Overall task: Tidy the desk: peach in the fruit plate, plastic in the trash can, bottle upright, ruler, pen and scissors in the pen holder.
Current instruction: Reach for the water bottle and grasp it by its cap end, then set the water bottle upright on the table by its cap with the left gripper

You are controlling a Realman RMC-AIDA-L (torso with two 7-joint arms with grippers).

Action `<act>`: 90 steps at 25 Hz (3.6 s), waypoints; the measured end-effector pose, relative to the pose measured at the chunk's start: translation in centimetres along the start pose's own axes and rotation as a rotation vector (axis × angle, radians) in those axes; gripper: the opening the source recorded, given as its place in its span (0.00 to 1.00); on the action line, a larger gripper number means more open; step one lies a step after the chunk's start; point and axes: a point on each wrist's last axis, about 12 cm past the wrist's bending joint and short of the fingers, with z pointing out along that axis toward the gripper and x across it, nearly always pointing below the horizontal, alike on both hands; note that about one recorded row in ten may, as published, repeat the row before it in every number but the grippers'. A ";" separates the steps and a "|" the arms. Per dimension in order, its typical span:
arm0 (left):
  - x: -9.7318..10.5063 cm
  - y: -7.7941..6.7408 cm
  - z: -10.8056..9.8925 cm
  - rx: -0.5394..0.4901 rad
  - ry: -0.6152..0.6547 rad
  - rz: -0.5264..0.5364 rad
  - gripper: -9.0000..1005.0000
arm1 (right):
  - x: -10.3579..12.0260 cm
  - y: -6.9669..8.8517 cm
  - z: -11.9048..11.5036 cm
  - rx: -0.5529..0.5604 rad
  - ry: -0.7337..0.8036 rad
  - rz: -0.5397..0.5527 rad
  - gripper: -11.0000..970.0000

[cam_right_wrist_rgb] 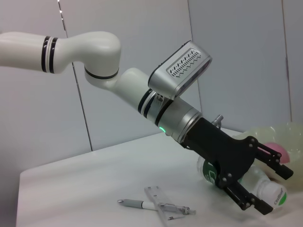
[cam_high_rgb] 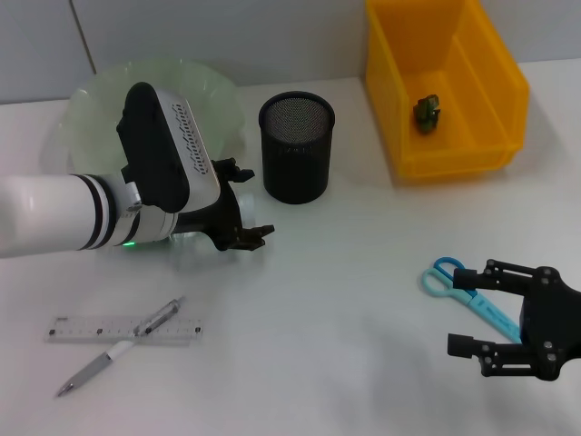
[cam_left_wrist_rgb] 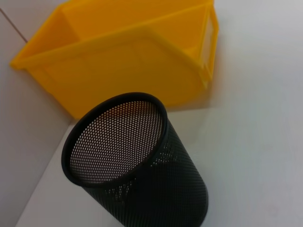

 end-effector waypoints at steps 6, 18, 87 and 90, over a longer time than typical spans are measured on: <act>0.0 0.0 0.2 -0.003 0.007 0.006 0.77 | 0.1 -0.1 0.3 -0.003 0.010 0.003 0.84; -0.1 -0.3 0.6 -0.006 0.023 0.033 0.77 | 0.1 -0.1 0.5 0.000 0.009 0.018 0.84; -1.6 -1.6 -3.6 -0.088 -0.201 -0.183 0.44 | 0.4 -0.4 0.6 0.016 0.018 0.028 0.84; -1.7 -1.5 -4.0 -0.098 -0.221 -0.203 0.44 | 0.4 -0.4 0.7 0.015 0.017 0.028 0.84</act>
